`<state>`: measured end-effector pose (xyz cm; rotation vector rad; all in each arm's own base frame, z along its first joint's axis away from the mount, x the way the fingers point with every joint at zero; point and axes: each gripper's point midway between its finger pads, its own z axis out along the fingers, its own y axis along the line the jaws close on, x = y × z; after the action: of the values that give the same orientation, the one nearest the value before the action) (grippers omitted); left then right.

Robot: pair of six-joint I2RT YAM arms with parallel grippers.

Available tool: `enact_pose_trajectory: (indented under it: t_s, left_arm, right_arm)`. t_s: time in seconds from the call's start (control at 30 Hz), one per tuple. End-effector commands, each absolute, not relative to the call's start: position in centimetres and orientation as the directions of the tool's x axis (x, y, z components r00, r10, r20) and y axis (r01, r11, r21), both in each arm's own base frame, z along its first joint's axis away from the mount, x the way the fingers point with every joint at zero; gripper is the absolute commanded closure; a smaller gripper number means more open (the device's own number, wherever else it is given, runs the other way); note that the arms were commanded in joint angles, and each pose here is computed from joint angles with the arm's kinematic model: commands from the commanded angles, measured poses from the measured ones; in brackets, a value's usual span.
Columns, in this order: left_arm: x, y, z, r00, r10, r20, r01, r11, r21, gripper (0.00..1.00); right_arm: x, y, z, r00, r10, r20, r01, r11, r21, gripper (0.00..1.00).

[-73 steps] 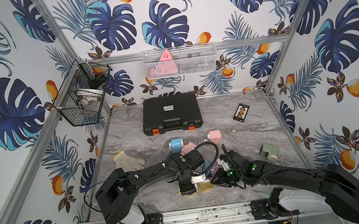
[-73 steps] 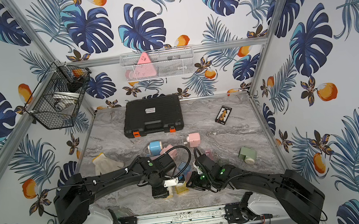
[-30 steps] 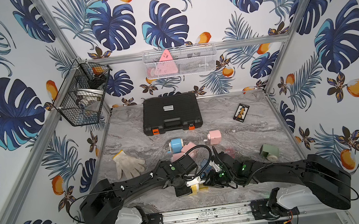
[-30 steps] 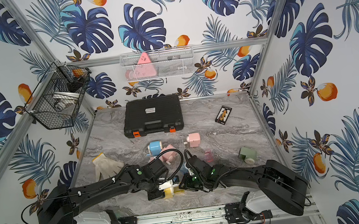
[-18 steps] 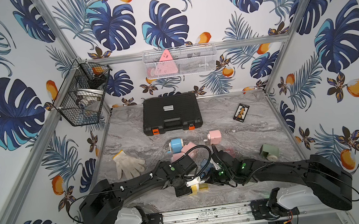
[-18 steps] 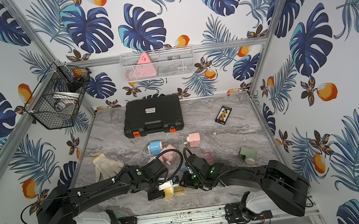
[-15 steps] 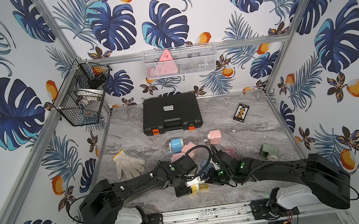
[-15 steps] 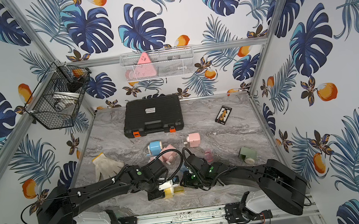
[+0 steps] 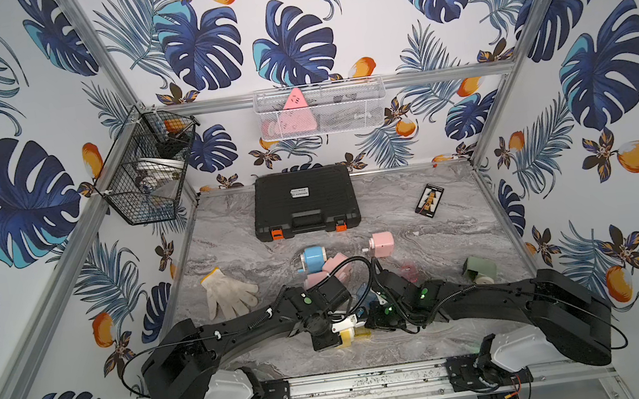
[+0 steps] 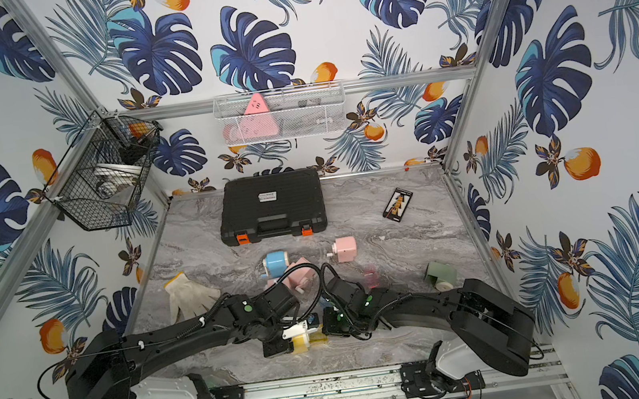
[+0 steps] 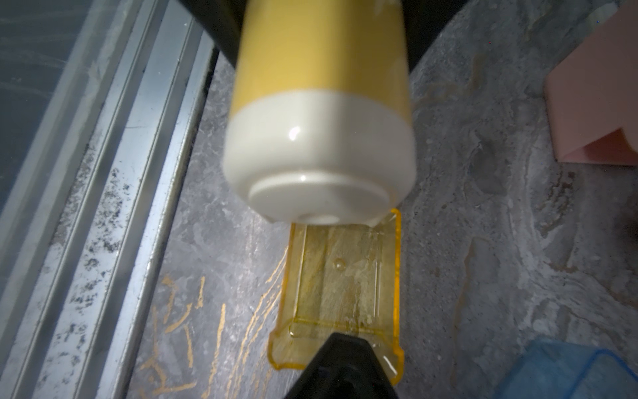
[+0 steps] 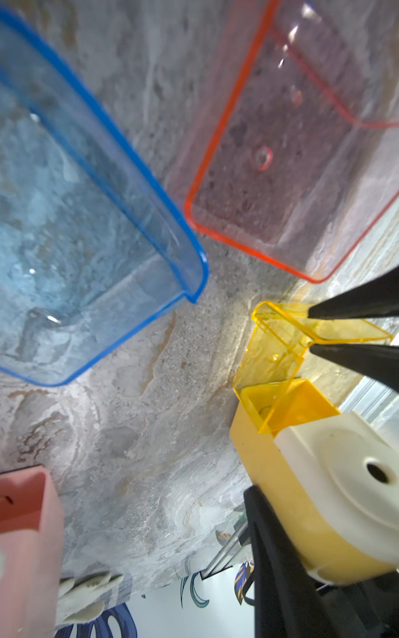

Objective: Put the tray back into the pencil sharpener
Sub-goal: Close the container of the pencil sharpener.

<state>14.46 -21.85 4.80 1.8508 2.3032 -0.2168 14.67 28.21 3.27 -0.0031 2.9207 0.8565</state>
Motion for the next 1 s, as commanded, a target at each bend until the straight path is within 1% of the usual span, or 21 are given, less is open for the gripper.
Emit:
enact_pose_trajectory:
  t_s: [0.0, 0.53, 0.97]
  left_arm:
    - [16.0, -21.8, 4.4, -0.208, 0.953, -0.222, 0.971, 0.229, 0.07, 0.49]
    - [16.4, -21.7, 4.5, -0.208, 0.954, -0.215, 0.968, 0.232, 0.092, 0.48]
    - [16.2, -21.9, 4.3, -0.198, 0.949, -0.244, 0.97, 0.226, 0.091, 0.48]
  right_arm:
    - [14.5, 27.8, 3.1, -0.996, 0.021, -0.09, -0.029, 0.853, 0.521, 0.83]
    - [13.9, 27.9, 3.1, -0.996, -0.017, -0.083, -0.058, 0.849, 0.525, 0.87]
    - [13.5, 29.8, 3.3, -0.997, -0.043, -0.061, -0.072, 0.791, 0.608, 0.87]
